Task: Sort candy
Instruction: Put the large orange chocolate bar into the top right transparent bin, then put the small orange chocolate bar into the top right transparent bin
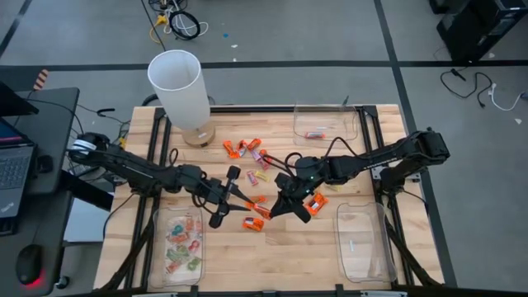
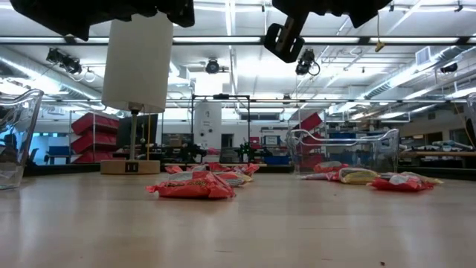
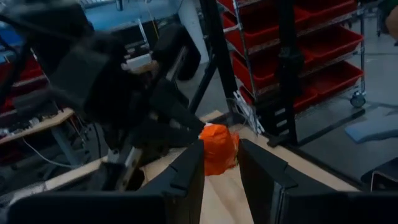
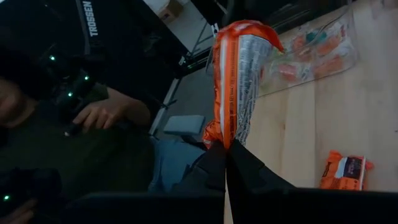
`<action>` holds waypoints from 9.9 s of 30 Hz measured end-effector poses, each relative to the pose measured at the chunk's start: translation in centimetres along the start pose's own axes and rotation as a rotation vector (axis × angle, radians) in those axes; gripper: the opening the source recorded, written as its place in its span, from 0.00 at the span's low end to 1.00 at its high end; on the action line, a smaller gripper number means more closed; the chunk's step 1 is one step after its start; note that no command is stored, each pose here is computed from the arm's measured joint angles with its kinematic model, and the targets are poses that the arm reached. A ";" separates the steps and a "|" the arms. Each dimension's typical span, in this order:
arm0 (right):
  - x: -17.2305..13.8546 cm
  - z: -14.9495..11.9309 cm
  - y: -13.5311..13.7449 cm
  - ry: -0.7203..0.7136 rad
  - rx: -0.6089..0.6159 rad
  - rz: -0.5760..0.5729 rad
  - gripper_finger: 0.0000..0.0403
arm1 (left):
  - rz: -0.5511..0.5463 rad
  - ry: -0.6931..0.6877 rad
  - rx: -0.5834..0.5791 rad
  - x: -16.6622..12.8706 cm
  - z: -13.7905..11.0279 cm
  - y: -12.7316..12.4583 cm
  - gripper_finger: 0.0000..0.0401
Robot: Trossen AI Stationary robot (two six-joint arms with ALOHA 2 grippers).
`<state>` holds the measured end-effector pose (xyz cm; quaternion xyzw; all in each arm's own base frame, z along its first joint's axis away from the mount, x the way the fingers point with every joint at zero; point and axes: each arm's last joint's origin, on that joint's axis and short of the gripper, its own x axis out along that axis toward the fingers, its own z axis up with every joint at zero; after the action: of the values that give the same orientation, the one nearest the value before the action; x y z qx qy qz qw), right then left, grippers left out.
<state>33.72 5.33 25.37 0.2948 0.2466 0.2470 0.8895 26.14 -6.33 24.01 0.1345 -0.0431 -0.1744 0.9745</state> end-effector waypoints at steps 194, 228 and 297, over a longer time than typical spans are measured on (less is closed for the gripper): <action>0.0 -11.3 -3.7 0.768 0.024 -0.904 0.31 | 0.307 0.339 -0.133 -4.2 0.8 0.6 0.25; -1.0 -7.6 -0.5 0.460 -0.090 -0.761 0.00 | 0.224 0.308 -0.145 -3.9 0.9 0.4 0.25; 0.2 1.8 2.5 -0.301 -0.927 -0.039 0.00 | 0.063 -0.040 -0.170 0.5 -0.3 0.2 0.16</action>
<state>34.23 6.50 28.22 -0.1045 -0.0150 0.2686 0.9574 26.67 -6.26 23.82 0.0463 -0.0518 -0.1493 0.9864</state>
